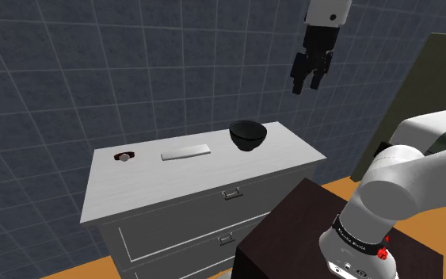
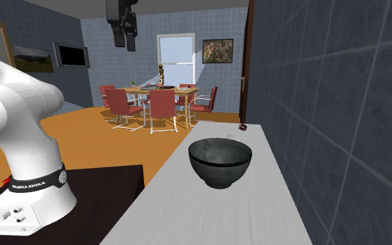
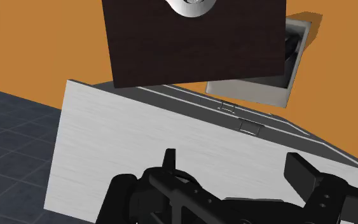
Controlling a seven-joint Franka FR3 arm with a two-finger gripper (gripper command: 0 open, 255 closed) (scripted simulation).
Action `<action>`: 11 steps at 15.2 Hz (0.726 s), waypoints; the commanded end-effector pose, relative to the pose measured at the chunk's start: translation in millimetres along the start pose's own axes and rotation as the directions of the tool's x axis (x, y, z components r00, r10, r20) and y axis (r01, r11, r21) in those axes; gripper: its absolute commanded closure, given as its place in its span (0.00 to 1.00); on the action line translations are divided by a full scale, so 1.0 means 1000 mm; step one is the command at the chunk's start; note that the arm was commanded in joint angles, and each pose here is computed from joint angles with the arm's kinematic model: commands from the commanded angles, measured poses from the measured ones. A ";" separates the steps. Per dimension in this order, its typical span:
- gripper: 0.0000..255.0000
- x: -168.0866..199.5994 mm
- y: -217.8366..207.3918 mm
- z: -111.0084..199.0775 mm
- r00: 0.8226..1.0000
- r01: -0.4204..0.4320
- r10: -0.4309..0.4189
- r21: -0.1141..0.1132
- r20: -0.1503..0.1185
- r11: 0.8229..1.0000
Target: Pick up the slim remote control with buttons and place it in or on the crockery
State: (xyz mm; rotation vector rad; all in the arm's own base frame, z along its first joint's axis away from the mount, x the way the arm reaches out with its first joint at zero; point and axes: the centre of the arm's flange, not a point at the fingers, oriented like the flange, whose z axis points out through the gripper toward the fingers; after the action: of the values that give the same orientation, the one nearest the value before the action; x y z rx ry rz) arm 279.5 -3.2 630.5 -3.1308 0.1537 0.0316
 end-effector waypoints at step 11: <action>0.00 0.107 -0.005 0.076 0.950 0.311 -0.311 -0.008 -0.002 0.950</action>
State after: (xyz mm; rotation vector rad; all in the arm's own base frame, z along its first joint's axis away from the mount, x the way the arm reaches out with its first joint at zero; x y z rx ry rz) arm 373.6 -8.4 562.1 -3.1252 -0.2878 0.0282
